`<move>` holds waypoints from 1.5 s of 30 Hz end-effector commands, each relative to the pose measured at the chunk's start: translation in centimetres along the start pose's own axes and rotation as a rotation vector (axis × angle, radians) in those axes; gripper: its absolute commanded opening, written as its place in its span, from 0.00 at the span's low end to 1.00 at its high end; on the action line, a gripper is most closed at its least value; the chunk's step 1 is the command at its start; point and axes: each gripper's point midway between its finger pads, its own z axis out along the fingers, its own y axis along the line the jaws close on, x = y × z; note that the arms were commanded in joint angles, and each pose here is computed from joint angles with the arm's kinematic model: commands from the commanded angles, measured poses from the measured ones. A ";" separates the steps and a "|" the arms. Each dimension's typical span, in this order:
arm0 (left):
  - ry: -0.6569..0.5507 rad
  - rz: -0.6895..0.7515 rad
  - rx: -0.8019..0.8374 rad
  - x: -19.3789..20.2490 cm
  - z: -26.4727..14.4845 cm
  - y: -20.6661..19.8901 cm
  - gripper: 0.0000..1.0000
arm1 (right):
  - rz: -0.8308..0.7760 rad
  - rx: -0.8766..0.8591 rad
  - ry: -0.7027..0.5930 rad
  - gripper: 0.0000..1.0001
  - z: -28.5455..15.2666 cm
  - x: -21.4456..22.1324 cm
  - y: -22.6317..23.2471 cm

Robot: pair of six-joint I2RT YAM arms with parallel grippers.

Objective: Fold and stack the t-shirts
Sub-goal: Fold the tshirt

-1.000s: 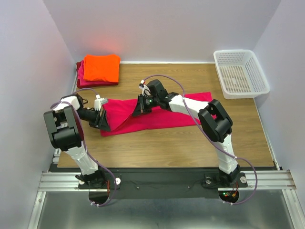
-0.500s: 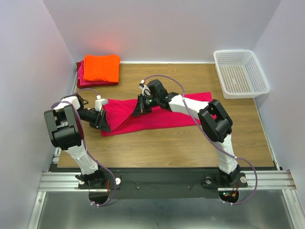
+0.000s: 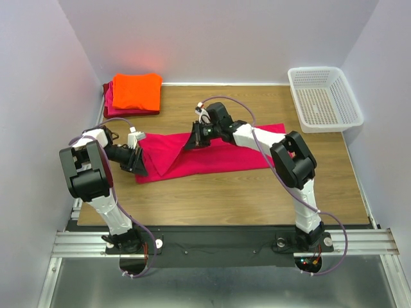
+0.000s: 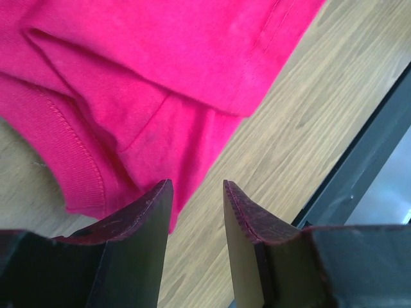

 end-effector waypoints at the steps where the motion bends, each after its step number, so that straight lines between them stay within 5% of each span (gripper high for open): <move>1: -0.015 0.018 -0.020 -0.9 -0.6 -0.1 0.48 | -0.062 -0.031 -0.025 0.01 -0.4 -0.6 0.1; 8: -0.028 0.039 -0.032 -1.2 -1.1 -0.3 0.48 | -0.069 0.024 -0.044 0.01 -0.8 -0.8 -2.4; 16: -0.061 0.127 -0.039 -2.2 -2.4 -1.7 0.49 | -0.094 0.087 -0.069 0.27 -2.3 -1.3 -4.4; 23: -0.121 0.234 -0.159 -4.9 -4.3 -1.5 0.50 | -0.278 0.158 -0.128 0.28 -6.2 -4.3 -4.4; 29: -0.110 0.289 -0.284 -7.2 -2.0 -1.5 0.52 | -0.325 0.346 -0.055 0.28 -13.5 -4.3 -10.6; 36: -0.006 0.296 -0.356 -7.6 2.9 -1.9 0.56 | -0.392 0.784 0.126 0.25 -23.5 -1.3 -21.6; 45: 0.103 0.254 -0.475 -7.2 5.3 0.7 0.49 | -0.365 0.973 0.407 0.22 -28.1 6.7 -28.2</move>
